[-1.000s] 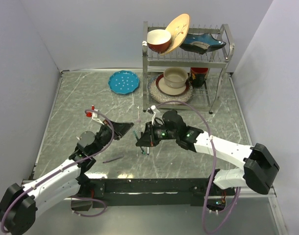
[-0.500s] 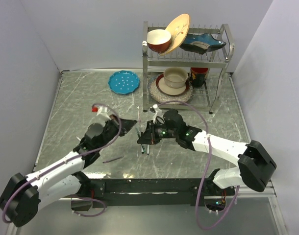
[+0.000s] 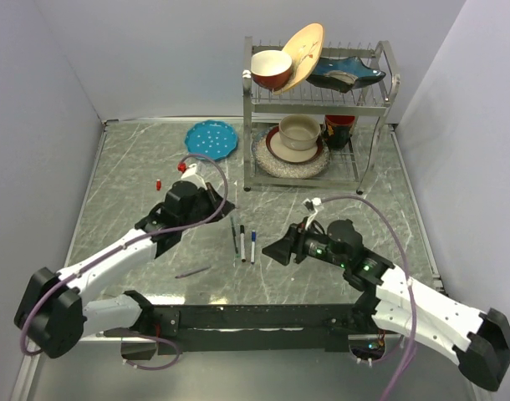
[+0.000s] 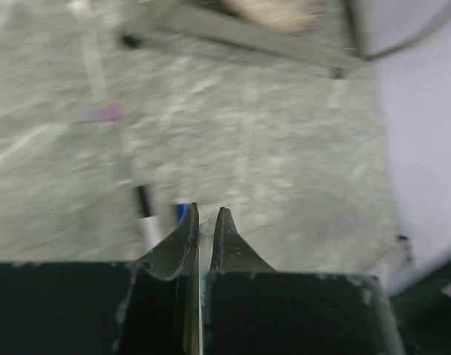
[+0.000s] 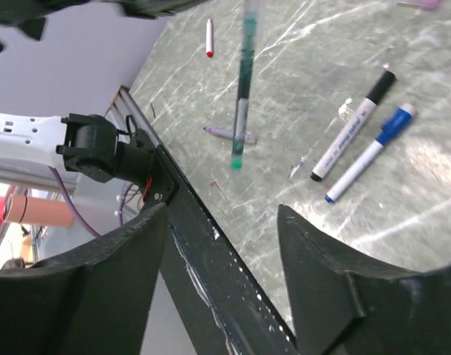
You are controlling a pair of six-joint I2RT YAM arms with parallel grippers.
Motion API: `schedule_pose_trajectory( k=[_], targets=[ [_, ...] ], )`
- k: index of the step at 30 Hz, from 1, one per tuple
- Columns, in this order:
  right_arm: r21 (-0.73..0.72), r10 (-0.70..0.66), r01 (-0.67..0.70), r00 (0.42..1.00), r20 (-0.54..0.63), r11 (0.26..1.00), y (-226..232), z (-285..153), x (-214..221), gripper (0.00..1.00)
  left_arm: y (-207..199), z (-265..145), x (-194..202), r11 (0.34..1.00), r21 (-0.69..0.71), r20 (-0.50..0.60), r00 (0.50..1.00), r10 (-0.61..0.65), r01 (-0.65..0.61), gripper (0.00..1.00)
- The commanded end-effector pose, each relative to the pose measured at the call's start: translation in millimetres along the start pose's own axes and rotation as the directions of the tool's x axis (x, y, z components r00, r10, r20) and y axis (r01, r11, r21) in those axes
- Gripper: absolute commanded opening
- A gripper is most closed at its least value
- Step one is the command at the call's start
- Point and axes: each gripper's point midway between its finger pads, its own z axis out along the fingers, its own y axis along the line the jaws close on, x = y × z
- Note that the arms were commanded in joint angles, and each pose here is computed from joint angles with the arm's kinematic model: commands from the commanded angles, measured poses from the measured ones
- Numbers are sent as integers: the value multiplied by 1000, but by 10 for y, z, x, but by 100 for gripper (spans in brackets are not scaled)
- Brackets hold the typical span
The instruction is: Insert the pens into the pen caps
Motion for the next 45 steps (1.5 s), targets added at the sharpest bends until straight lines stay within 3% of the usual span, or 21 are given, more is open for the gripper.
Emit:
schedule_pose_trajectory(
  k=[1,5,12,15,18,21,24,27,31,34,35,36,38,39,41,42,45],
  targets=[
    [26,1,-2,999,40,1000,-41,-125,-9,72,496,99,-7,984,-173,-62,997,40,-50,1],
    [6,-17,17,999,45,1000,4,-185,-9,72,662,264,18,970,-228,-117,991,60,-86,1],
    [5,-34,34,998,60,999,-2,-248,1,72,885,475,297,955,-291,-211,977,-8,-55,6],
    [-2,-28,28,997,68,1000,2,-271,10,72,1026,540,430,939,-341,-243,969,-49,-38,4],
    [-13,-31,33,997,77,999,33,-291,-9,71,1060,575,456,931,-364,-243,967,-78,-17,9],
    [-4,-44,44,996,77,999,15,-322,3,72,1067,566,512,930,-368,-258,961,-101,-1,22],
    [10,-50,49,995,89,999,15,-346,-39,72,1112,479,472,910,-413,-226,966,-126,22,30],
    [55,-81,77,993,80,996,-16,-407,-73,72,1046,358,354,904,-425,-179,975,-134,46,55],
    [61,-93,86,988,124,994,9,-495,-149,72,995,126,111,854,-505,-74,980,-187,125,57],
    [50,-77,71,989,126,996,28,-496,-142,72,1067,-172,35,770,-585,55,960,-276,255,58],
    [43,-70,66,990,119,997,35,-488,-125,72,1093,-257,38,742,-599,95,947,-308,301,58],
    [43,-65,60,991,115,997,25,-481,-108,72,1133,-398,28,680,-602,199,904,-379,418,58],
    [38,-56,53,993,108,998,28,-477,-90,71,1255,-646,167,584,-639,266,856,-443,501,57],
    [35,-55,52,992,110,998,36,-478,-93,71,1290,-776,230,501,-604,361,774,-521,619,57],
    [20,-52,50,991,123,999,69,-491,-115,71,1432,-1034,471,360,-625,430,691,-581,692,58],
    [15,-51,50,991,125,999,81,-491,-120,71,1472,-1125,565,299,-590,476,622,-622,750,58],
    [-7,-45,46,992,118,999,160,-483,-157,71,1470,-1253,731,244,-548,485,542,-687,800,60]
  ],
)
